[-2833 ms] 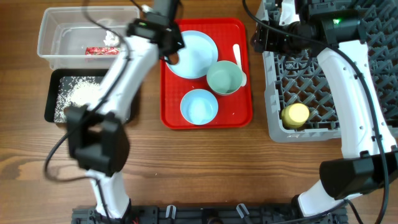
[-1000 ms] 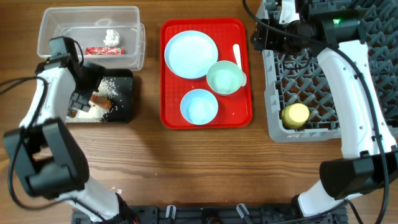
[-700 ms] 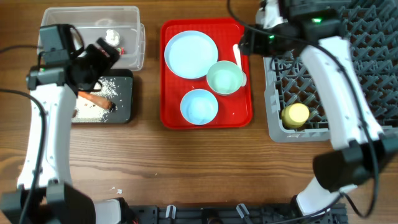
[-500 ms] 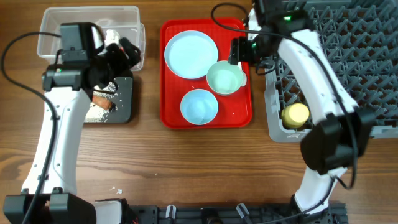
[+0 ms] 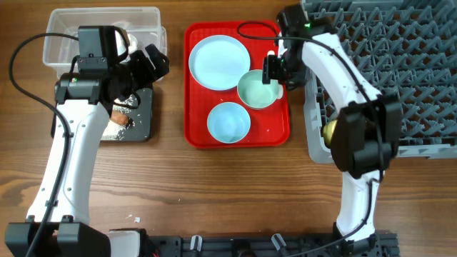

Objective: Sort waste into correct bins and load items into the dishwasher rack
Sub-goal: 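Grasp the green bowl with the right gripper and lift it, then place the green bowl into the grey rack with the right gripper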

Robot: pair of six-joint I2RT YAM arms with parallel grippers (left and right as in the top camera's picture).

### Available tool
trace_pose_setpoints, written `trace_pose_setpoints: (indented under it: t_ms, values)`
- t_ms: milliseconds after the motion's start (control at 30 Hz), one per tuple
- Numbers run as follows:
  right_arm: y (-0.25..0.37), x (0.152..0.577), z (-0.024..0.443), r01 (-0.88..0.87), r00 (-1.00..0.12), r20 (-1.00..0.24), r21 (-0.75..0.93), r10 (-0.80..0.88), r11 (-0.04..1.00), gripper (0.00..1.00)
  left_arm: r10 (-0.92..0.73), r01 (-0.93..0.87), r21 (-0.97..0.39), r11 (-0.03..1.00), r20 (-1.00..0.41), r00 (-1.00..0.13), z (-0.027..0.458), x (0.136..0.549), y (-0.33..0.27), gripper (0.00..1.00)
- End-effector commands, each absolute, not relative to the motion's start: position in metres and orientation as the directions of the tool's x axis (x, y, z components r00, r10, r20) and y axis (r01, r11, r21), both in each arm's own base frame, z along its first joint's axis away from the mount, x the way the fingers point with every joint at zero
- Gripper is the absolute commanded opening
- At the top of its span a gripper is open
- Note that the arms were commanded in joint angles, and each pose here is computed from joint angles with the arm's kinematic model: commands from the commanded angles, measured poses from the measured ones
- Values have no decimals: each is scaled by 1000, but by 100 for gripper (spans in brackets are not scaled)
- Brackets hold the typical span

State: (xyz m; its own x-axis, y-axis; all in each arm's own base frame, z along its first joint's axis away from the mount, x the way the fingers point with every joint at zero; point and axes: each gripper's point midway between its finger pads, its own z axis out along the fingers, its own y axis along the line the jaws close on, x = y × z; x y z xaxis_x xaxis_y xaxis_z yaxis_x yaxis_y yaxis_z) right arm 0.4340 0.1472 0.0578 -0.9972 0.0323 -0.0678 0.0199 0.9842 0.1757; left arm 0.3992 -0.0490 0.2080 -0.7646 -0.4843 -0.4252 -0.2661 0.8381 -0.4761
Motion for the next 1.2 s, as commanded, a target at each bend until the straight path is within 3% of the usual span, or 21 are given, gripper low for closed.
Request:
trace_pose_setpoints:
  t_ms: [0,333,467,667,800,1167]
  values:
    - [144,434,35,8,-999,-36,146,13,989,64,-465,-243,-472,847,-439,-769,211,401,-51,100]
    - [146,440,19,5,-999,-39,147,10,989,43,-465,-243,-472,847,-439,-769,211,401,-51,100]
    - [146,439,16,9,-999,-32,146,14,989,30,-465,-243,-472,847,-439,-769,211,401,-51,100]
    - [146,441,19,8,-999,-45,149,15,989,23,-465,-243,-472,847,-439,-769,211,401,-51,100]
    - [140,445,32,18,-997,-69,156,29,988,5,-465,-243,-472,847,-439,-769,211,401,-51,100]
    - [124,456,146,8,-946,-316,186,67,983,4,-465,-243,-472,847,-439,-769,211,401,-51,100]
